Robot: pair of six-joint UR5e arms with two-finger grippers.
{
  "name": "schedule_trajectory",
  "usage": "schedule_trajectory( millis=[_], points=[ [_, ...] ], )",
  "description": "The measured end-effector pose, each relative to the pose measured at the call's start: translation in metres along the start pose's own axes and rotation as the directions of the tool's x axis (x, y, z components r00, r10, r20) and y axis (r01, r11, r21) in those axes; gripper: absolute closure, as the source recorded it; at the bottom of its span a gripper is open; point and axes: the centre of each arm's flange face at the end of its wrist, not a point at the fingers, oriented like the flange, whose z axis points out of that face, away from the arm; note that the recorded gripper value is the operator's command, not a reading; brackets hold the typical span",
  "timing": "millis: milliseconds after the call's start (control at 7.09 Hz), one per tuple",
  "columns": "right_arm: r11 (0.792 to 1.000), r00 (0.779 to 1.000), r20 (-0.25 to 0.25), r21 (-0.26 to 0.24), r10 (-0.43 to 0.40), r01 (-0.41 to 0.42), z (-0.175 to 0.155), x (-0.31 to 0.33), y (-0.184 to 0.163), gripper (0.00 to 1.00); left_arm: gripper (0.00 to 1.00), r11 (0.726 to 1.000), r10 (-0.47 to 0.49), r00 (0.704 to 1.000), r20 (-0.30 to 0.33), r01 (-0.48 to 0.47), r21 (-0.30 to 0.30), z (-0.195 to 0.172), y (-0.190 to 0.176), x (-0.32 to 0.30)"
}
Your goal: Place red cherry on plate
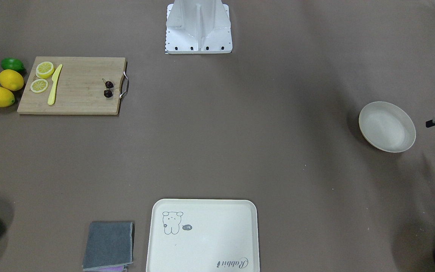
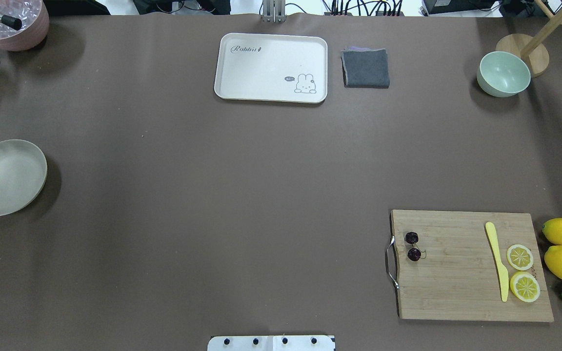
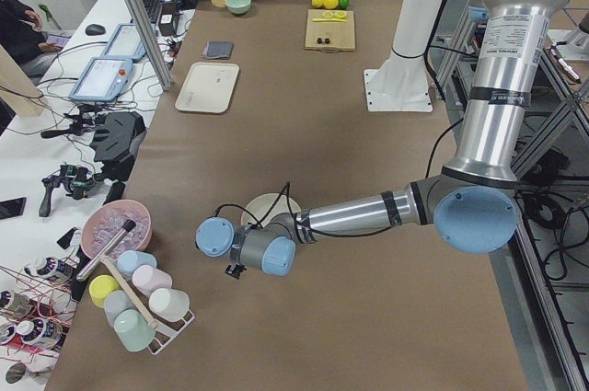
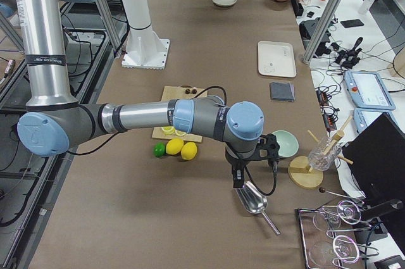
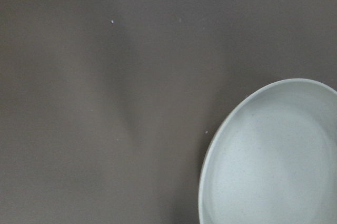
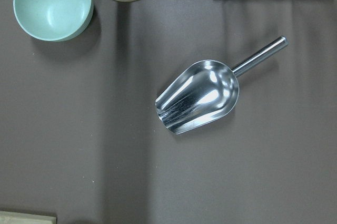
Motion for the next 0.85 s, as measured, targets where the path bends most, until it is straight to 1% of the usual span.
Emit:
schedule_trajectory(
  millis=[141, 423, 564, 705, 846],
  points=[
    [1.0, 1.0, 0.0, 0.0, 0.001, -0.001, 0.0, 0.0, 0.0, 0.0, 0.04, 1.0, -0.014, 1.0, -0.025, 0.014, -0.002, 0.002, -0.001, 0.003],
    [1.0, 1.0, 0.0, 0.0, 0.003, -0.003, 0.0, 0.0, -0.001, 0.0, 0.04, 1.0, -0.019, 0.999, -0.039, 0.019, -0.011, 0.009, 0.002, 0.005],
    [1.0, 1.0, 0.0, 0.001, 0.004, -0.004, 0.0, 0.0, -0.001, 0.0, 0.04, 1.0, -0.019, 0.999, -0.044, 0.019, -0.009, 0.01, 0.013, 0.002],
    [1.0, 1.0, -0.001, 0.001, 0.004, -0.004, -0.001, -0.001, -0.001, 0.0, 0.04, 1.0, -0.03, 0.998, -0.056, 0.03, -0.001, 0.01, 0.036, 0.0],
    [1.0, 1.0, -0.001, 0.001, 0.004, -0.004, -0.001, -0.001, -0.001, 0.0, 0.04, 0.998, -0.06, 0.996, -0.069, 0.061, 0.012, 0.006, 0.063, 0.005]
  ],
)
